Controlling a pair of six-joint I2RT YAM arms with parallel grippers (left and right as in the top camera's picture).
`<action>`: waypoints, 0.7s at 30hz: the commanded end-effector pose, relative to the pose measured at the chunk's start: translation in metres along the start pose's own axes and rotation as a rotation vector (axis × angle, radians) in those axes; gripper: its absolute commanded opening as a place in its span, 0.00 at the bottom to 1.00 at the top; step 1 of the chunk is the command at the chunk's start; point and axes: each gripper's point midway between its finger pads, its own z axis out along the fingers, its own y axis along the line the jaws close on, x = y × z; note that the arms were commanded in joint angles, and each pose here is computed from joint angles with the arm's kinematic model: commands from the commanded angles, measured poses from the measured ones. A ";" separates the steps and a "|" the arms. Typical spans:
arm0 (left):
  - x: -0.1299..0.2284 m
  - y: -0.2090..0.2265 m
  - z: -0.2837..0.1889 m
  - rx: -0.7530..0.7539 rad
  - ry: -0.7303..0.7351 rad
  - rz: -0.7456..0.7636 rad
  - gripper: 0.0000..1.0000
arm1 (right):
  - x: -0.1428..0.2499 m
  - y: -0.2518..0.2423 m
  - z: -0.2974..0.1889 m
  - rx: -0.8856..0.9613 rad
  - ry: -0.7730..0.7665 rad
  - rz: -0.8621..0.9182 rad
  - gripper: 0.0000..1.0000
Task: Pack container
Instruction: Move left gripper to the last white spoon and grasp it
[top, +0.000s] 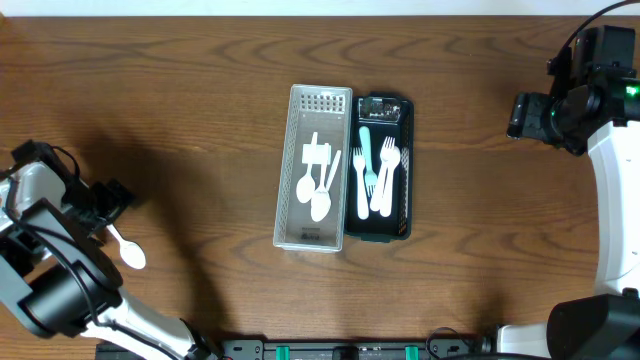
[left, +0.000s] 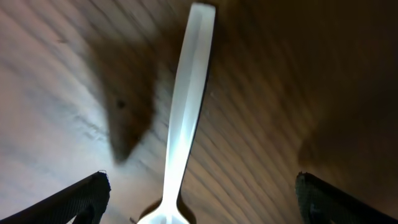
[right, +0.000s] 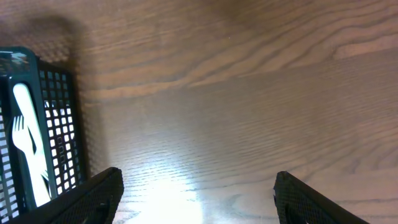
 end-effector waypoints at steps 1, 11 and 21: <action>0.004 0.000 0.010 0.003 0.032 0.014 0.97 | 0.001 0.000 0.003 0.007 0.008 -0.016 0.81; 0.013 0.003 0.021 -0.007 0.064 0.012 0.97 | 0.002 0.000 0.003 0.007 0.009 -0.024 0.81; 0.017 0.005 0.022 -0.011 0.081 0.011 0.51 | 0.002 0.000 0.003 0.007 0.012 -0.031 0.81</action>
